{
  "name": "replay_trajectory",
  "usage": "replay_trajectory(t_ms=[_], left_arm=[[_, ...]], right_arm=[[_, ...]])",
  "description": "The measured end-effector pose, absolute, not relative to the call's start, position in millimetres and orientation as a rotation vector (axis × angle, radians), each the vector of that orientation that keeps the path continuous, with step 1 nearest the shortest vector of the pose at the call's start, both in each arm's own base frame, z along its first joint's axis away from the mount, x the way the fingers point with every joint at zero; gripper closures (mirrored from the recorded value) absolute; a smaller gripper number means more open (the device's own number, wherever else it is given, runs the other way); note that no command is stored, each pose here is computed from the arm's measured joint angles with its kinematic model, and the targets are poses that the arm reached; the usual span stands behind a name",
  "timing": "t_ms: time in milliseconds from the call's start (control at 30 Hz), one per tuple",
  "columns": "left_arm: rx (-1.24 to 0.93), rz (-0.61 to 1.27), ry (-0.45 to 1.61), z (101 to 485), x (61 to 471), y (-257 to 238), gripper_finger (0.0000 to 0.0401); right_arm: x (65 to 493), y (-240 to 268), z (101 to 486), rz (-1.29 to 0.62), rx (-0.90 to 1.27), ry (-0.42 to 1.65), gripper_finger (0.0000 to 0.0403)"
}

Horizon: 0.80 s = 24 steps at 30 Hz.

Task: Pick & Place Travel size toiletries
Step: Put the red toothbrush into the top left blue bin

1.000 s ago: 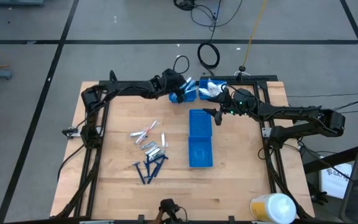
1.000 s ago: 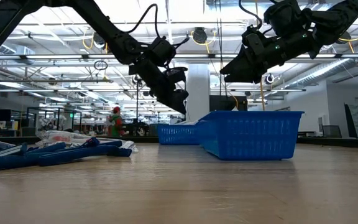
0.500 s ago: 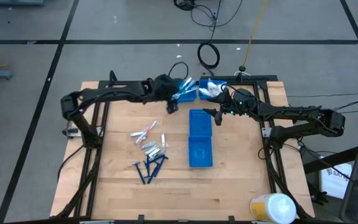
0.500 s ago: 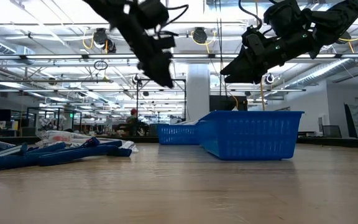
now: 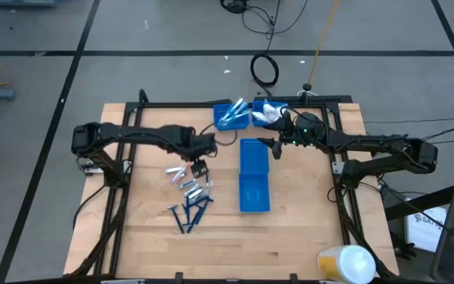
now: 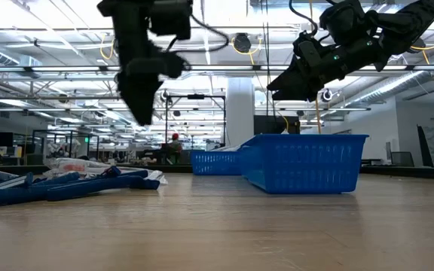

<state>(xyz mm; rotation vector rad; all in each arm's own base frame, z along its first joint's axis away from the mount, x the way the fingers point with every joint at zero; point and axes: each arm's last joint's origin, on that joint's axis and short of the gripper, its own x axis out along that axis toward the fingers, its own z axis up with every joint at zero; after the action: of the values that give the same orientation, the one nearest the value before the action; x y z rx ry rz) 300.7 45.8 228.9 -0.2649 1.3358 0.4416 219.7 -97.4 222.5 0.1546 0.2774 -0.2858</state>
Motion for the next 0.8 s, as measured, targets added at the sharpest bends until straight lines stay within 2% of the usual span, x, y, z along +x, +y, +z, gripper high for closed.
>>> replay_trajectory(t_ms=[200,333,433,800], left_arm=[[-0.41,0.51,1.43,193.5,282.2,41.0,0.0128],[-0.431,0.555,1.416,178.1,276.1,45.5,0.0128],[-0.487,0.512,1.386,167.3,274.8,47.6,0.0128],[-0.539,0.556,1.423,150.5,260.9,53.1,0.0128]], right_arm=[[219.7,-97.4,222.5,-0.288,0.172,0.275,0.0135],[219.7,-97.3,222.5,-0.287,0.172,0.275,0.0135],[219.7,-97.3,222.5,-0.287,0.173,0.275,0.0135],[219.8,-97.2,222.5,-0.288,0.18,0.274,0.0135]])
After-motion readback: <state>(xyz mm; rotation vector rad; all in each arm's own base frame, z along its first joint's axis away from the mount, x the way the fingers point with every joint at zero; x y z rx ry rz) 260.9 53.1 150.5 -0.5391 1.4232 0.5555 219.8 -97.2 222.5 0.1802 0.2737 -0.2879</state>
